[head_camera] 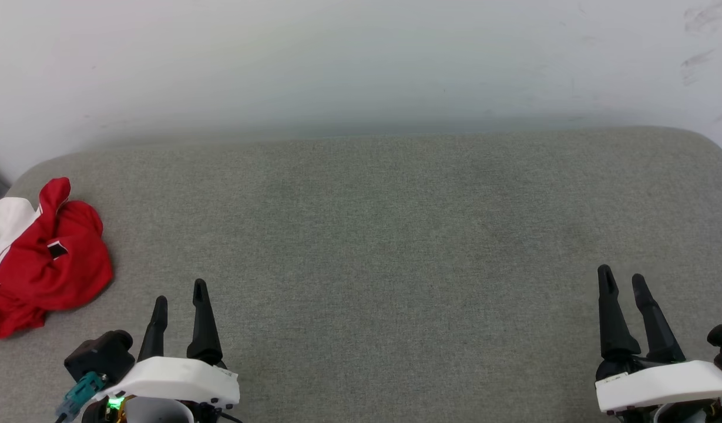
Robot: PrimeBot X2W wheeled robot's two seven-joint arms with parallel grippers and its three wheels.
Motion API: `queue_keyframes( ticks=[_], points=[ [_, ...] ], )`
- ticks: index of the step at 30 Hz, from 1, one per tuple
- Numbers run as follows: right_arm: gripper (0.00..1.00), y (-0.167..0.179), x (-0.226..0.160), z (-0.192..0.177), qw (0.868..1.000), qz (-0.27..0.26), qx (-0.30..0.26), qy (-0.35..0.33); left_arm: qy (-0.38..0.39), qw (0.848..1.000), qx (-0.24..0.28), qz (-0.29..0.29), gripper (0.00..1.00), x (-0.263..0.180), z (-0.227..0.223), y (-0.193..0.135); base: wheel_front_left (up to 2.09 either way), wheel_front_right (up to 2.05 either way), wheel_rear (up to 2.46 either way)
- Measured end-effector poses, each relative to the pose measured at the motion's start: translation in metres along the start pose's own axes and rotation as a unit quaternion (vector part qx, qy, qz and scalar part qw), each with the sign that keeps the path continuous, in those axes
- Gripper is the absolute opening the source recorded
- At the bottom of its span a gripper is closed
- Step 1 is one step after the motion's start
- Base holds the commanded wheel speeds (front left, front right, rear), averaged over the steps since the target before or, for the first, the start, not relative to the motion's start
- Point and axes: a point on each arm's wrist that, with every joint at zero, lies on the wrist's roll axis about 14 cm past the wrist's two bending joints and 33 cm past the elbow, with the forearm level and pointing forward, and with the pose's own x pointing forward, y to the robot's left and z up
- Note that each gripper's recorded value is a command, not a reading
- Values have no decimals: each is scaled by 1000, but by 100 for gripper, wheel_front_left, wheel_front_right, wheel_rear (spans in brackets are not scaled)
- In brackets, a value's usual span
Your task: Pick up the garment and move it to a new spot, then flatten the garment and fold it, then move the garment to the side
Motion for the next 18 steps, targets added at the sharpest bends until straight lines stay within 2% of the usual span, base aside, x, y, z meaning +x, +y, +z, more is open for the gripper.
queue_keyframes(
  ticks=[18],
  points=[
    [100, 7, -8, -2, 996, 18, -90, -5, -26, 994, 104, -34, 100, -8, 3, -15, 0, 0, 0]
  ],
)
